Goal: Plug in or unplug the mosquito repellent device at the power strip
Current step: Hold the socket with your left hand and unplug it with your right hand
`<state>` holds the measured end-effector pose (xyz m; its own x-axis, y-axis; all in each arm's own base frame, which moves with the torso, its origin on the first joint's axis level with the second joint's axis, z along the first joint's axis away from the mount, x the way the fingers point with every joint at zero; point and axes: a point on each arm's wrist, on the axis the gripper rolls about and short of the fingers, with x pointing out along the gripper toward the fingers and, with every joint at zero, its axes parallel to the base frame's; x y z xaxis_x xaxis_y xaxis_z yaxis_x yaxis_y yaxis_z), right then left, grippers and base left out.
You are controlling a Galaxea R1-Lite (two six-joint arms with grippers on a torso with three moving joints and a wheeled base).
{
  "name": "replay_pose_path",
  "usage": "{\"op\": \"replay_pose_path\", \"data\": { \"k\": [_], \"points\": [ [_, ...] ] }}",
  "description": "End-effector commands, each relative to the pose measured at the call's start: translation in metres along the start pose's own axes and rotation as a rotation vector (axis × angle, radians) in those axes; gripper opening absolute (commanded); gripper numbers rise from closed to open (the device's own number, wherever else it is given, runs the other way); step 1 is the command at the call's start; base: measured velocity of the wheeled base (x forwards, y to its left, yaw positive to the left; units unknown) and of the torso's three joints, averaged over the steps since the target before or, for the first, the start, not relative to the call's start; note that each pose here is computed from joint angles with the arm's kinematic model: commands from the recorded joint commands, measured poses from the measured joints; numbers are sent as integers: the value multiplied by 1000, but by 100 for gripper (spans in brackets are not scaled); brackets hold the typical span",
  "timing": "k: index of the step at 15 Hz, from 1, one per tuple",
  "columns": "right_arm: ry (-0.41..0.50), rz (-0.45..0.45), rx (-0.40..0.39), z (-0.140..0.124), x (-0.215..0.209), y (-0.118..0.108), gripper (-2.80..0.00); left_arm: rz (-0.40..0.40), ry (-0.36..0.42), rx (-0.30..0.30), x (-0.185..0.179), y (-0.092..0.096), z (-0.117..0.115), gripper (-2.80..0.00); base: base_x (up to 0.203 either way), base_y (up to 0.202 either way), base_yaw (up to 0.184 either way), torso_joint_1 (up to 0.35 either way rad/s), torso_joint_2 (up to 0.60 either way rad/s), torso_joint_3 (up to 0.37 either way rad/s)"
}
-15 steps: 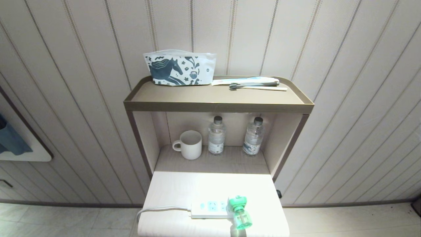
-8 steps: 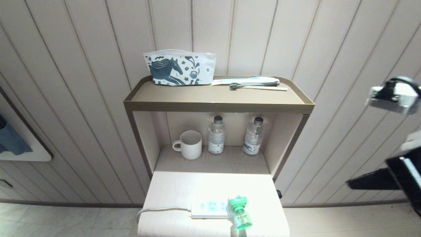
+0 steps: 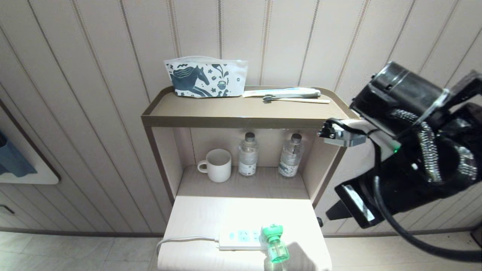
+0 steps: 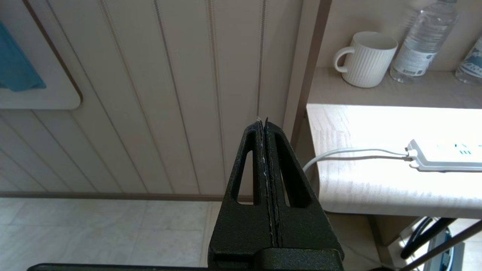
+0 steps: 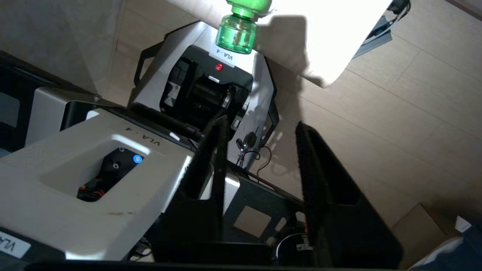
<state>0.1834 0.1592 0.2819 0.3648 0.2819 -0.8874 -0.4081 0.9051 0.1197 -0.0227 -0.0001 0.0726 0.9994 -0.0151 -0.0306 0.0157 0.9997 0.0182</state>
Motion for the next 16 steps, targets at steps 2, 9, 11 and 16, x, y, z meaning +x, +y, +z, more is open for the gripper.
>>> {"op": "replay_pose_path", "data": {
  "k": [2,9,11,16],
  "points": [
    [74,-8,-24,14,31,17,0,0,0,0,0,0,0,-280,0,0,0,0,0,0],
    [202,-56,-10,32,110,24,0,0,0,0,0,0,0,-280,0,0,0,0,0,0],
    [242,-68,-10,31,126,25,0,0,0,0,0,0,0,-280,0,0,0,0,0,0],
    [287,-88,-1,32,160,22,0,0,0,0,0,0,0,-280,0,0,0,0,0,0]
  ]
}}
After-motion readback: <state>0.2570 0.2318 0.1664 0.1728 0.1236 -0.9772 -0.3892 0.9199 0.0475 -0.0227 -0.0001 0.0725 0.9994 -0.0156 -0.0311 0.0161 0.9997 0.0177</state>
